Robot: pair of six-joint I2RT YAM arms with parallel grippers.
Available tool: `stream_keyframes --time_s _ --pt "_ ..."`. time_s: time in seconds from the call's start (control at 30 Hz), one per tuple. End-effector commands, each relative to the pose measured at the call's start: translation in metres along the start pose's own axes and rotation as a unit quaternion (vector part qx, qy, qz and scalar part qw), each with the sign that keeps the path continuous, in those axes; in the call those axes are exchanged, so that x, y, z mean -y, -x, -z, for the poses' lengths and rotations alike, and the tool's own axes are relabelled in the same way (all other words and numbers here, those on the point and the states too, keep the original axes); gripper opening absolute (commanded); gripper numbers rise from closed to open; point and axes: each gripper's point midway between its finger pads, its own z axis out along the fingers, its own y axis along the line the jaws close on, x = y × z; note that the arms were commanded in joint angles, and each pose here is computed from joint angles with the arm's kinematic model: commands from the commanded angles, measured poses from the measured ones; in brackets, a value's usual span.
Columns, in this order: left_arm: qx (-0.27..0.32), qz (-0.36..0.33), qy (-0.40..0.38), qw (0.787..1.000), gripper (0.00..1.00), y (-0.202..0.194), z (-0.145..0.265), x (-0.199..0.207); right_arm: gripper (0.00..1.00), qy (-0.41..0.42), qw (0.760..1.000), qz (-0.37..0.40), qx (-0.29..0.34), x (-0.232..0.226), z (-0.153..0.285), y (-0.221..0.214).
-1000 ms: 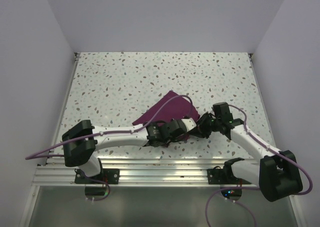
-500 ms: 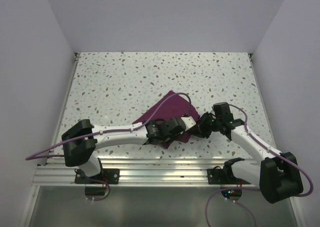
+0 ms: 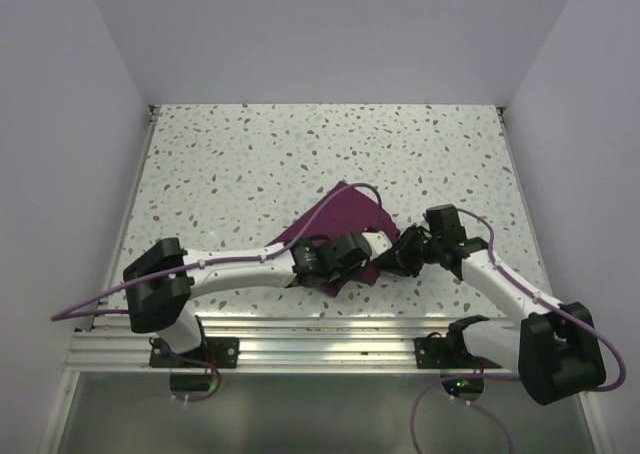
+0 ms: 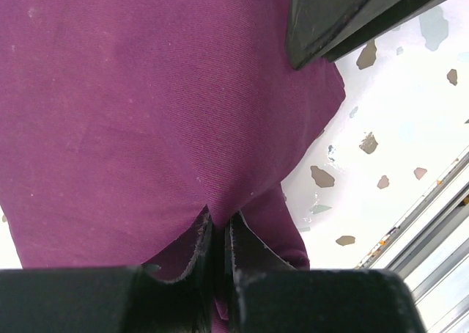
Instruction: Prepare the surgical pack
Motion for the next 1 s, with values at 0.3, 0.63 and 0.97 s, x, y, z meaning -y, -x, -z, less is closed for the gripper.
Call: stream_keyframes --time_s 0.3,0.63,0.97 --pt "0.076 0.031 -0.039 0.996 0.00 0.058 0.025 0.000 0.20 0.023 1.000 -0.002 0.014 -0.007 -0.009 0.008" --pt "0.095 0.028 -0.059 0.993 0.00 0.068 0.031 0.005 0.10 0.061 0.998 0.010 0.009 -0.042 -0.014 0.018" --pt "0.117 0.027 -0.071 0.990 0.00 0.090 0.038 0.008 0.07 0.086 0.996 0.033 0.021 -0.068 -0.028 0.021"
